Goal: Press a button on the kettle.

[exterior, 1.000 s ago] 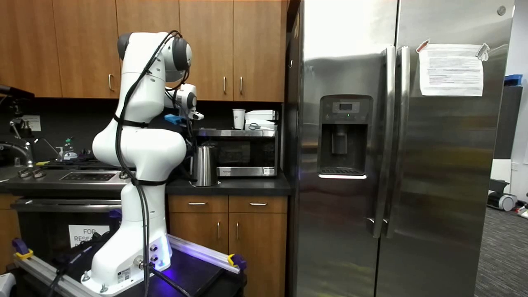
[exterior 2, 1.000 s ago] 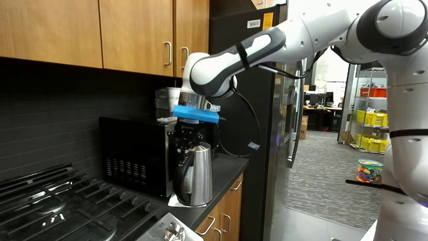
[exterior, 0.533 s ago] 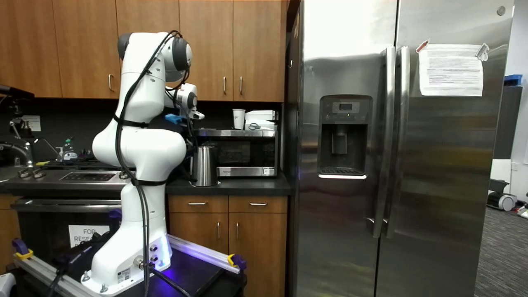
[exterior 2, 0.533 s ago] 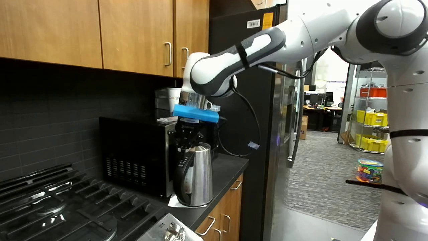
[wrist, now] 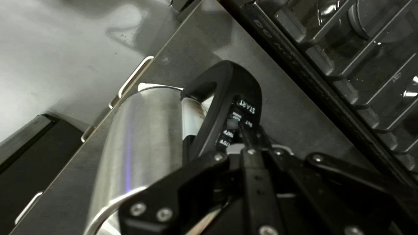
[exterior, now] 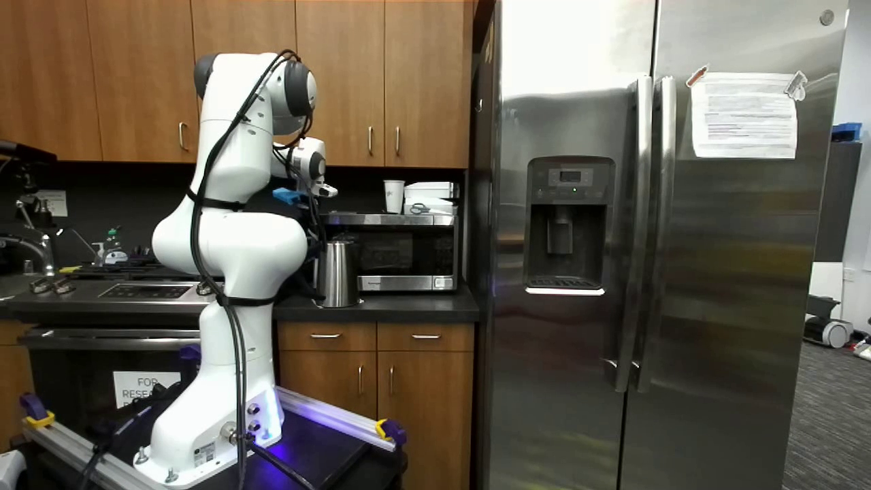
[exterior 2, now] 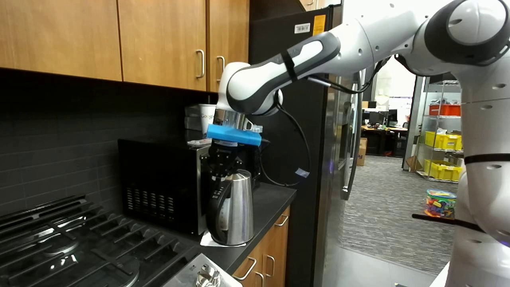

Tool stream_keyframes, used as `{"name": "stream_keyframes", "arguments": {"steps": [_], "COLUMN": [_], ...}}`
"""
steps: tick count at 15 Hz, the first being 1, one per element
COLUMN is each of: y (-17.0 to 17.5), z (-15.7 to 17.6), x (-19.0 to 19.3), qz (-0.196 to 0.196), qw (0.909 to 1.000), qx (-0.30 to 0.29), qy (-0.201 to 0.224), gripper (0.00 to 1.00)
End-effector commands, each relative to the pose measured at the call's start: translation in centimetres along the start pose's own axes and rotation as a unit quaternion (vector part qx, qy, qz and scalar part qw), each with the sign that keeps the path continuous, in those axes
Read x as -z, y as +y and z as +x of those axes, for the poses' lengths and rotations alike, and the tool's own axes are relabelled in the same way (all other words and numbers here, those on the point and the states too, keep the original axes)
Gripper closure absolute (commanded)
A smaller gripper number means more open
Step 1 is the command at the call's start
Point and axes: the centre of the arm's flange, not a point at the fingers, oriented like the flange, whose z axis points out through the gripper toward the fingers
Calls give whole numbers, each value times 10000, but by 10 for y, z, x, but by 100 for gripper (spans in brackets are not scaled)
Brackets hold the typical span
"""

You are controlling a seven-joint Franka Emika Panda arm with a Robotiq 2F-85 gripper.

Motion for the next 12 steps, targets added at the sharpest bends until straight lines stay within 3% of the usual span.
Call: {"name": "stream_keyframes", "arguments": {"steps": [1, 12], "y": [4, 5], "z": [-5, -9], "x": [-2, -10], "qz": [-47, -428], "qw": [9998, 9974], "qx": [62, 120], "qy": [-207, -563], "gripper": [100, 100]}}
